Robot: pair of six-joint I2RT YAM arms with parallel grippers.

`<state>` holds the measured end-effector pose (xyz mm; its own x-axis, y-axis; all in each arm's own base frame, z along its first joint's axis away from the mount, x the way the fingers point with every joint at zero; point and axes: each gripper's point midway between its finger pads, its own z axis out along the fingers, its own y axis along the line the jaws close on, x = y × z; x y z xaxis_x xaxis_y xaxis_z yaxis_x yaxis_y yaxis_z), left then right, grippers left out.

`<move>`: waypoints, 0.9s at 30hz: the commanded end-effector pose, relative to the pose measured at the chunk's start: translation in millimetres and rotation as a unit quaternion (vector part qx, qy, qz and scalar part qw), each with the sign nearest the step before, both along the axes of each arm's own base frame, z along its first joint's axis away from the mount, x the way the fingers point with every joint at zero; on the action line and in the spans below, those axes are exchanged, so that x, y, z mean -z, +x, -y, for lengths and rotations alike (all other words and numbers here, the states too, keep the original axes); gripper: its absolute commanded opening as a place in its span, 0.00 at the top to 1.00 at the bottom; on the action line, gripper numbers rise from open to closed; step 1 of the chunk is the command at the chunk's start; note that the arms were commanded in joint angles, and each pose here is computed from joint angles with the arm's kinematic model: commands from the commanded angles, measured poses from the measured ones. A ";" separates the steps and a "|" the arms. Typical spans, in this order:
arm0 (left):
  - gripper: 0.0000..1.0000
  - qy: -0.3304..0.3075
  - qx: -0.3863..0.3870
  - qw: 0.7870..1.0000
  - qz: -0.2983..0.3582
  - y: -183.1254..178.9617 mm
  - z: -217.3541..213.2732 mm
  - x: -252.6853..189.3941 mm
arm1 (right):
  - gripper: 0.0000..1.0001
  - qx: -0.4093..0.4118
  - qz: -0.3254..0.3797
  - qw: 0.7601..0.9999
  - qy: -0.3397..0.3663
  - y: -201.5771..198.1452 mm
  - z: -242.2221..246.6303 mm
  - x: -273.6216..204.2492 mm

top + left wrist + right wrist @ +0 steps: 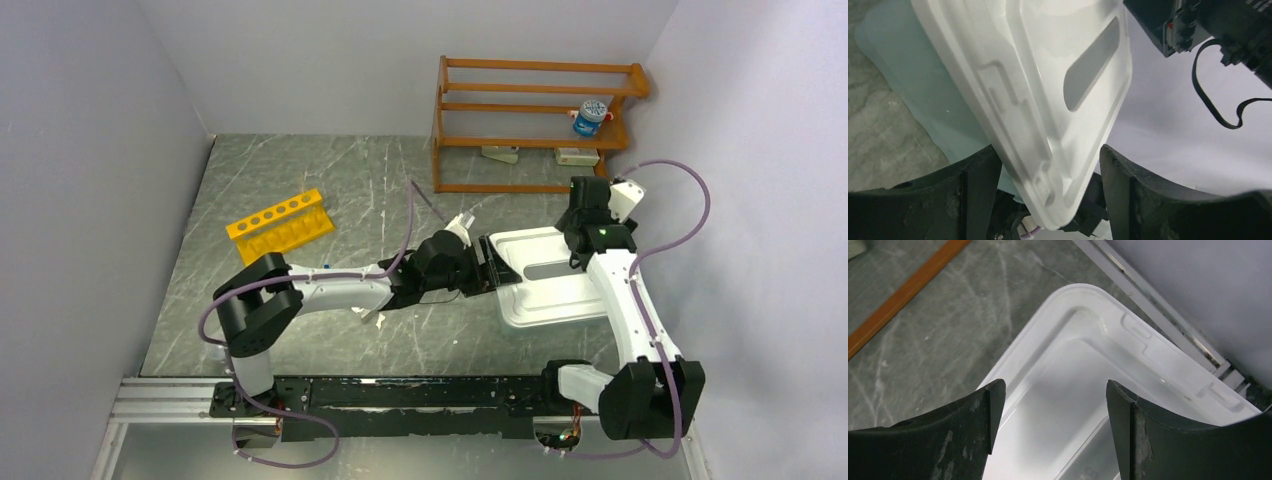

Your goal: Organize the chemistry lab equipment

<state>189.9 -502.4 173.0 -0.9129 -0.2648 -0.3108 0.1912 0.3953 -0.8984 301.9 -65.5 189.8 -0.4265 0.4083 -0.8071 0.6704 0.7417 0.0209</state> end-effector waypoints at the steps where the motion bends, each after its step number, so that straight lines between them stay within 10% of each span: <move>1: 0.26 0.030 0.058 0.998 0.002 -0.9 7.3 10.6 | 0.23 0.052 0.010 0.998 0.036 2.1 22.7 21.6; 9: 0.27 0.063 0.057 0.996 0.019 7.1 8.2 20.4 | 0.25 0.065 -0.007 0.996 0.066 -1.0 36.0 56.1; 18: 0.59 0.089 0.029 0.995 0.042 24.2 -4.0 26.6 | 0.31 -0.028 -0.021 0.992 0.125 9.2 1.8 79.7; 27: 0.67 0.118 -0.017 0.989 0.084 70.2 -26.9 20.9 | 0.34 -0.113 -0.005 0.978 0.176 34.5 -39.9 74.9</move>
<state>217.7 -494.6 150.5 -0.9041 -0.1557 -0.3979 0.2703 0.5128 -0.8148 351.3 -84.5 164.1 -0.3249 0.4975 -0.8043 0.6020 0.7647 0.2298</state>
